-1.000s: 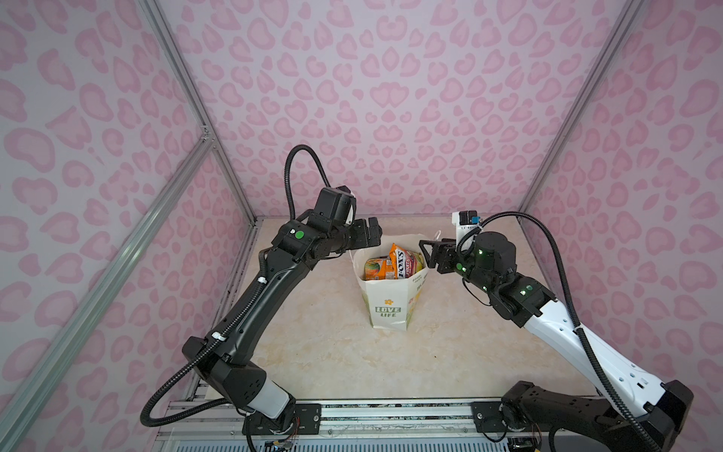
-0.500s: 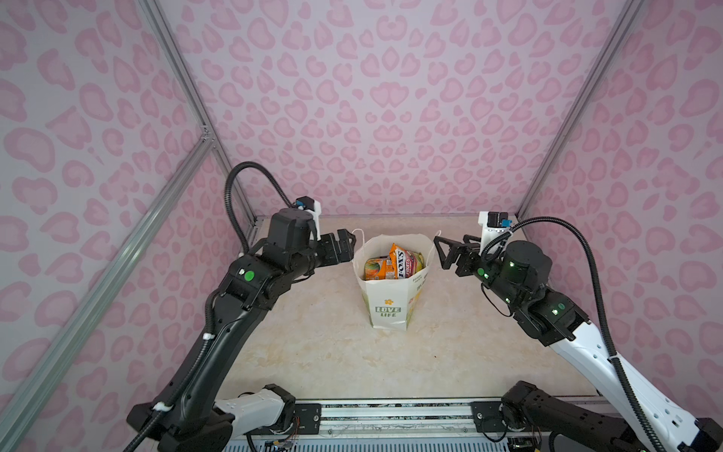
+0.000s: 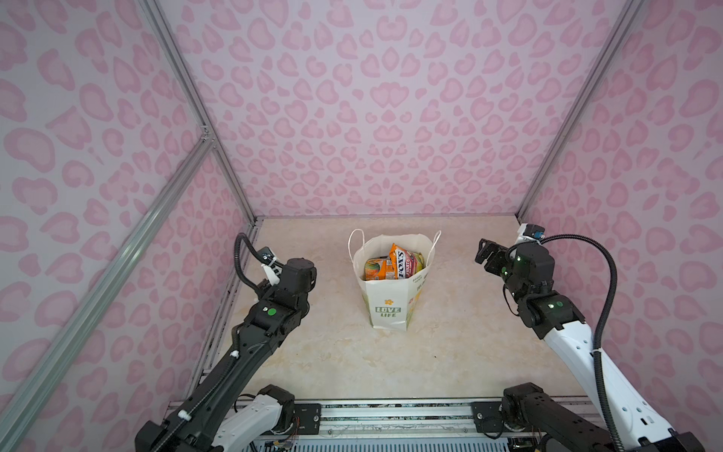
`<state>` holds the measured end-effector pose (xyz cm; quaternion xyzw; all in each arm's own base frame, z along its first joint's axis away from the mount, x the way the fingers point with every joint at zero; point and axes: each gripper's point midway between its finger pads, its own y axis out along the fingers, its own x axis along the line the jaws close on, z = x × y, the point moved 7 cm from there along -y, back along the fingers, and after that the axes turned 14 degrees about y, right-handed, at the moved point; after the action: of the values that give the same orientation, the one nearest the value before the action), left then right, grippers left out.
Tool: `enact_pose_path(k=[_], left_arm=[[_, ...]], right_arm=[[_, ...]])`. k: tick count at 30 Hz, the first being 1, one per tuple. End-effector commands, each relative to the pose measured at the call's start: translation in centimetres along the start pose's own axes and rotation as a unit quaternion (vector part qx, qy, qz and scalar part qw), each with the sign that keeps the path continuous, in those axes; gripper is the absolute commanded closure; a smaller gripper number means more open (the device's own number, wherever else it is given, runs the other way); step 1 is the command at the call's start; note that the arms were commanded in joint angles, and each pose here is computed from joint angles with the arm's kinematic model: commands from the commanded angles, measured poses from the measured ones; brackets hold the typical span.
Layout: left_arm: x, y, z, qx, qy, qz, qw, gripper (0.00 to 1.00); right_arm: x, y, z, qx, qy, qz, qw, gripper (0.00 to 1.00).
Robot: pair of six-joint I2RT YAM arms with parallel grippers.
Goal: Place the snacks into the paper bag
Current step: Reset both arms
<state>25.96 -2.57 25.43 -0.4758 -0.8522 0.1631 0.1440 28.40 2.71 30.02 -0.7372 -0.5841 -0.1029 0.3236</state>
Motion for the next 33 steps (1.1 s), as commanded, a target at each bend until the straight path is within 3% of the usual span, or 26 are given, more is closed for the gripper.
enact_pose_path(k=[1,5,8,12,15,18,23,25,28,32,33], left_arm=[[0.9,2.0,0.1,-0.069,-0.056,-0.108,0.990,0.03],[1.1,4.2,2.0,-0.100,-0.008,-0.175,0.979,0.03],[0.8,7.0,3.1,-0.084,0.025,-0.144,0.986,0.02],[0.9,8.3,3.0,-0.106,0.072,-0.104,0.986,0.02],[1.1,8.5,3.4,-0.108,0.080,-0.044,0.990,0.03],[1.5,8.8,5.1,-0.084,0.092,-0.044,0.991,0.03],[1.8,9.2,6.1,-0.134,0.080,-0.035,0.987,0.03],[1.5,9.8,6.8,-0.127,0.084,-0.018,0.988,0.03],[-0.1,10.1,7.0,-0.138,0.122,0.059,0.981,0.03],[0.6,10.3,7.7,-0.135,0.106,0.108,0.979,0.03],[0.7,10.8,7.9,-0.156,0.093,0.099,0.978,0.02]], right_arm=[[-2.2,1.4,0.2,-0.061,-0.008,0.036,0.997,0.02],[-5.8,3.2,2.8,-0.099,-0.011,0.043,0.994,0.02],[-8.0,4.8,4.2,-0.089,-0.014,0.062,0.994,0.02],[-9.5,6.4,5.4,-0.087,-0.037,0.089,0.992,0.02],[-10.3,7.1,6.3,-0.098,-0.063,0.095,0.989,0.01],[-10.7,7.3,6.6,-0.108,-0.082,0.101,0.986,0.01],[-10.6,8.1,6.4,-0.089,-0.083,0.113,0.986,0.01],[-10.3,8.0,6.3,-0.084,-0.109,0.108,0.985,0.01],[-10.6,7.3,6.7,-0.089,-0.142,0.111,0.980,0.01],[-11.3,7.4,7.6,-0.110,-0.167,0.103,0.974,0.01],[-11.4,7.6,7.9,-0.112,-0.176,0.100,0.973,0.01]])
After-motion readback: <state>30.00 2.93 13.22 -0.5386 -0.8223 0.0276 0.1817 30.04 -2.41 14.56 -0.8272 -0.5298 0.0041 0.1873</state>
